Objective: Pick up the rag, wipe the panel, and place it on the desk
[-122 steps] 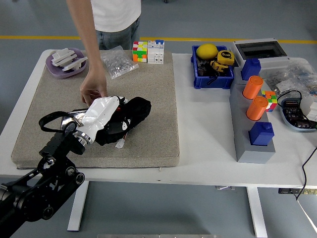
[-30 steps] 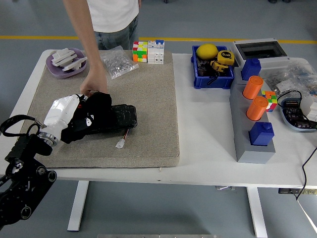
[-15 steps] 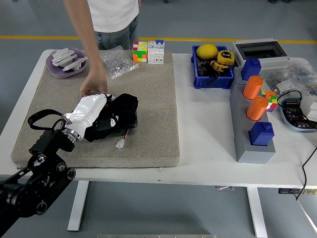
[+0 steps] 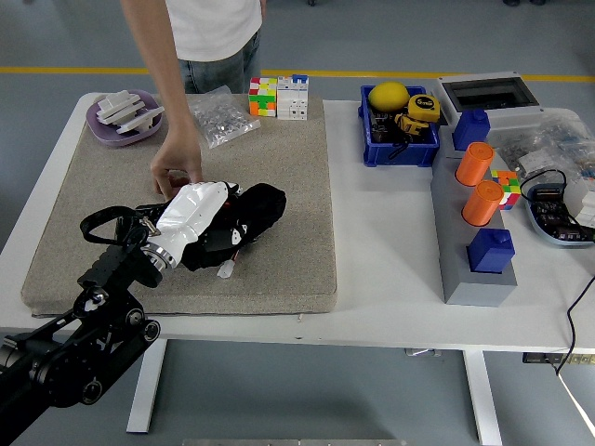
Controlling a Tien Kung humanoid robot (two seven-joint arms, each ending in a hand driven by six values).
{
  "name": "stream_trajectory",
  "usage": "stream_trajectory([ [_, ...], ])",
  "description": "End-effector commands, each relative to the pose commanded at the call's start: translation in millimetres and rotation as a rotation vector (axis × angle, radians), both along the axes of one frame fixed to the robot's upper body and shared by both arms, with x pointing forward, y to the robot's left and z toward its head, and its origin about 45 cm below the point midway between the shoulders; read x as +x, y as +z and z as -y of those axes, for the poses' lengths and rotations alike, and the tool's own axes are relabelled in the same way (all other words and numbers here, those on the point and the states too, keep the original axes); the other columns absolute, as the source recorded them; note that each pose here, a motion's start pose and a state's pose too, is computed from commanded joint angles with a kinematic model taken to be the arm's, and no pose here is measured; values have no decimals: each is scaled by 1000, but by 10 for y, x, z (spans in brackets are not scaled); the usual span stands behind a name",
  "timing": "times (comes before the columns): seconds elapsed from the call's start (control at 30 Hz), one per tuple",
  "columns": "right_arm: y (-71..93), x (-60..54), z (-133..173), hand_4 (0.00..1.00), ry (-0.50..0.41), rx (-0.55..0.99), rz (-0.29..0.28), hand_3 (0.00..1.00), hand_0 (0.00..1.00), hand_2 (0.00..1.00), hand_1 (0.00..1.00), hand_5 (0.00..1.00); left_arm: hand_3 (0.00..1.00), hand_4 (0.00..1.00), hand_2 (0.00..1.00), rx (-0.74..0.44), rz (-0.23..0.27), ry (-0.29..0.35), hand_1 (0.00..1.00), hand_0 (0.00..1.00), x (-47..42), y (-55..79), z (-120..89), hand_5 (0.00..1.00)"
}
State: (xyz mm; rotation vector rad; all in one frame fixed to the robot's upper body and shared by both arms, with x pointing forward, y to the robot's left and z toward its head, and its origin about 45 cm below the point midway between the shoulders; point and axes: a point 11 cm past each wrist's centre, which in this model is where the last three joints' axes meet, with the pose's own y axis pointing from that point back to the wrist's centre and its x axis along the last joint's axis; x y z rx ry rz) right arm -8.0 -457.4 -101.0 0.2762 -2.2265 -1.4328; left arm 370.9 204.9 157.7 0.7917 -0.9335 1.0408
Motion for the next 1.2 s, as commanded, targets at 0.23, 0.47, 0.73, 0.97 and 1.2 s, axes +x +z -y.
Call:
stream_trajectory([
  [0.23,-4,-35,-9,981,2,3,-10,615,785,691,701,470,488,272,532,-4,-4,34,288,233,-8,-29,-116,2],
  [0.47,-13,-57,-31,981,-2,9,-14,614,785,691,700,469,488,277,532,2,0,79,288,234,-11,-29,-296,2],
  [0.73,-18,-71,-41,982,-4,10,-17,615,785,691,701,468,487,274,533,14,5,144,289,238,-17,-27,-572,2],
  [0.97,-17,-82,-40,982,-5,10,-19,614,785,691,700,469,488,274,532,22,5,200,291,240,-33,-30,-811,2],
  [1.2,-18,-84,-44,983,-7,10,-18,614,785,691,700,469,489,275,532,35,21,258,292,240,-44,26,-1085,2],
])
